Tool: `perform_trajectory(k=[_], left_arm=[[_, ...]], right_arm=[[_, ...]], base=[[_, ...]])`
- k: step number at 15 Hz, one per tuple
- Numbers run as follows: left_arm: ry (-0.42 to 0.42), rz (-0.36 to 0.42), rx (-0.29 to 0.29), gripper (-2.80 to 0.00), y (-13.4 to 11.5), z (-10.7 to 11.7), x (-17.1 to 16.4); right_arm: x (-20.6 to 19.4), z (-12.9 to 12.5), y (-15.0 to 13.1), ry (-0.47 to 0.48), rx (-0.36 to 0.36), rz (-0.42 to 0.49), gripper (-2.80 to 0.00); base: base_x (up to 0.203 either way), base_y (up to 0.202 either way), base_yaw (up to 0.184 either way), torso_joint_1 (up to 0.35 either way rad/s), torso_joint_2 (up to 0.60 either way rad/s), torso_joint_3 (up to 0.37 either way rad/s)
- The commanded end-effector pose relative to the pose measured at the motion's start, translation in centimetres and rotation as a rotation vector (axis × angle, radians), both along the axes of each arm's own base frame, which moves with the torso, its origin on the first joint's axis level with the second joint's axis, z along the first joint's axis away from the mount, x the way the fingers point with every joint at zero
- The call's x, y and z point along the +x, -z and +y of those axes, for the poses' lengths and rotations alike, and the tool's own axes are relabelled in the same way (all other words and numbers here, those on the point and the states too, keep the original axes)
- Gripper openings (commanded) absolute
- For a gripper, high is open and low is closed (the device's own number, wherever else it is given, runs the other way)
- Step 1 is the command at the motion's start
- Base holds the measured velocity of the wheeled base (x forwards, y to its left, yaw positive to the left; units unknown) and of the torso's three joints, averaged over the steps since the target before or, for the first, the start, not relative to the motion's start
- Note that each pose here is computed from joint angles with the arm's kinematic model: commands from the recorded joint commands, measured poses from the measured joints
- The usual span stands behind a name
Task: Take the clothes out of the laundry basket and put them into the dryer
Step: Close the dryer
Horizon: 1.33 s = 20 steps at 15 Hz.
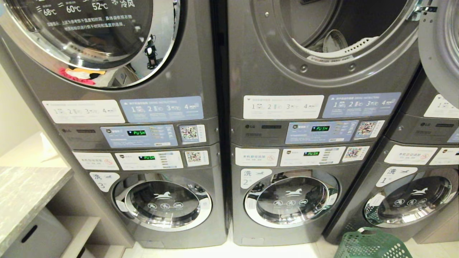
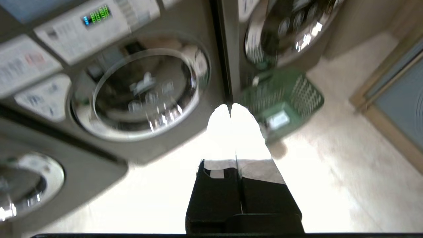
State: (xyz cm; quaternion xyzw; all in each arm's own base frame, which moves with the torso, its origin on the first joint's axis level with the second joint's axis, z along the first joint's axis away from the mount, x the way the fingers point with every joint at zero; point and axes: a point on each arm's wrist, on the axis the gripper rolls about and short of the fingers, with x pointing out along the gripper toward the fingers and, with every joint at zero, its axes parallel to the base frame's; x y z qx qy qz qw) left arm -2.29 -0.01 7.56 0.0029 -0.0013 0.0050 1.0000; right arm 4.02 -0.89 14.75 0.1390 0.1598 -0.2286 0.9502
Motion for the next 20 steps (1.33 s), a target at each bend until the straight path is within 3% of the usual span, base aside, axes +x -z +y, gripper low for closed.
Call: perform_trajectory(k=[1, 6, 11, 15, 17, 19, 20], left_arm=[[-0.001, 0.003, 0.0, -2.8, 0.0, 0.0, 0.0], [-0.001, 0.002, 0.0, -2.8, 0.0, 0.0, 0.0], [-0.001, 0.001, 0.0, -2.8, 0.0, 0.0, 0.0], [-0.001, 0.003, 0.0, -2.8, 0.0, 0.0, 0.0], [-0.001, 0.002, 0.0, -2.8, 0.0, 0.0, 0.0], [-0.001, 0.002, 0.0, -2.8, 0.0, 0.0, 0.0], [-0.001, 0.002, 0.0, -2.8, 0.0, 0.0, 0.0]], right_arm=[[3.2, 0.0, 1.3, -0.006, 0.013, 0.162, -2.8], [11.8, -0.8, -1.8, 0.022, 0.021, 0.093, -2.8], [14.2, -2.7, -1.3, 0.114, 0.029, 0.092, -2.8], [13.5, -6.4, -1.5, 0.24, 0.065, 0.08, -2.8], [12.0, -8.6, -2.0, 0.35, 0.067, 0.053, -2.8], [9.4, -10.6, -3.5, 0.491, 0.027, -0.016, -2.8], [8.1, -11.0, -5.1, 0.541, -0.022, -0.101, -2.8]], base=[[0.0, 0.0, 0.0, 0.0, 0.0, 0.0], [0.0, 0.0, 0.0, 0.0, 0.0, 0.0], [0.0, 0.0, 0.0, 0.0, 0.0, 0.0], [0.0, 0.0, 0.0, 0.0, 0.0, 0.0], [0.0, 0.0, 0.0, 0.0, 0.0, 0.0], [0.0, 0.0, 0.0, 0.0, 0.0, 0.0], [0.0, 0.0, 0.0, 0.0, 0.0, 0.0]])
